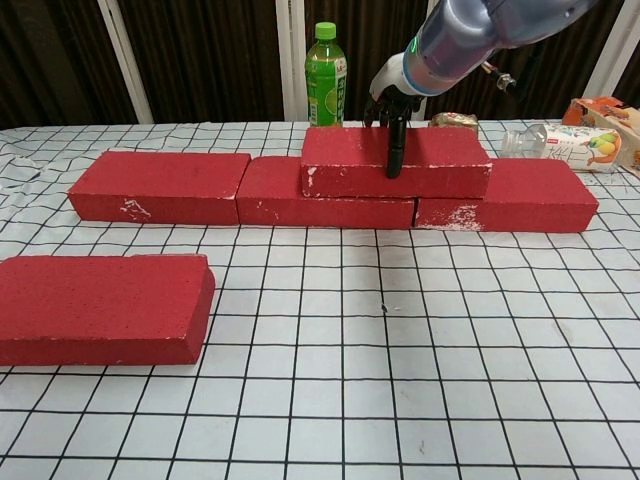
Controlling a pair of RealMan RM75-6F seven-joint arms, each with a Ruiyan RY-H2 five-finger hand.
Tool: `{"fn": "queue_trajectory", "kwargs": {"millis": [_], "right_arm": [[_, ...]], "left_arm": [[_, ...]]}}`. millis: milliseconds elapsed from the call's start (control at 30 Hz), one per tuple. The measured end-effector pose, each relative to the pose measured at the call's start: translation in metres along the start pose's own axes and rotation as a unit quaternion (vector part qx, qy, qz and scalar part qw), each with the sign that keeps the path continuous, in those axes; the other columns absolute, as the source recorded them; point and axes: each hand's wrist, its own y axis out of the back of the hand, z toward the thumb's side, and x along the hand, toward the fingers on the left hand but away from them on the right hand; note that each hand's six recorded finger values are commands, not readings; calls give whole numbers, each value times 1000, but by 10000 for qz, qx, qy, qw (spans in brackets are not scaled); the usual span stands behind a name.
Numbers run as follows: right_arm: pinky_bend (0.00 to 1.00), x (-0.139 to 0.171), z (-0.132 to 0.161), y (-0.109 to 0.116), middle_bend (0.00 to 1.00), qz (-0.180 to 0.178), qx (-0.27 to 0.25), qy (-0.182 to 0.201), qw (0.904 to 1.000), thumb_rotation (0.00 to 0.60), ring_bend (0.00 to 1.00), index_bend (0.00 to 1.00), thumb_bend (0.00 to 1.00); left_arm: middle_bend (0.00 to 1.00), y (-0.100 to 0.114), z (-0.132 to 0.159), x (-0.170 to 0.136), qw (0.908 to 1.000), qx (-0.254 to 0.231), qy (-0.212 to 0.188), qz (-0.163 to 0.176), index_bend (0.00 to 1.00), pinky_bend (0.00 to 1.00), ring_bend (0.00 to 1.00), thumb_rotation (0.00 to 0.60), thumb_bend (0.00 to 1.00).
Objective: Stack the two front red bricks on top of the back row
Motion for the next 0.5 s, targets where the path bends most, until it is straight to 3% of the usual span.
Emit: {"fn": "queue_trajectory", "kwargs": {"millis": [267, 500], "right_arm": [[0, 3, 0, 0, 24, 43, 29, -44, 10000, 600, 0, 5, 193], [0, 13, -1, 12, 0, 41, -57, 37, 10000, 600, 0, 0, 193]], "left_arm": [[4, 0, 0, 0, 10000, -4, -14, 0, 69, 37, 0, 600, 161], [0, 1, -2, 0, 10000, -25, 13, 38, 69, 37, 0, 600, 161]]}}
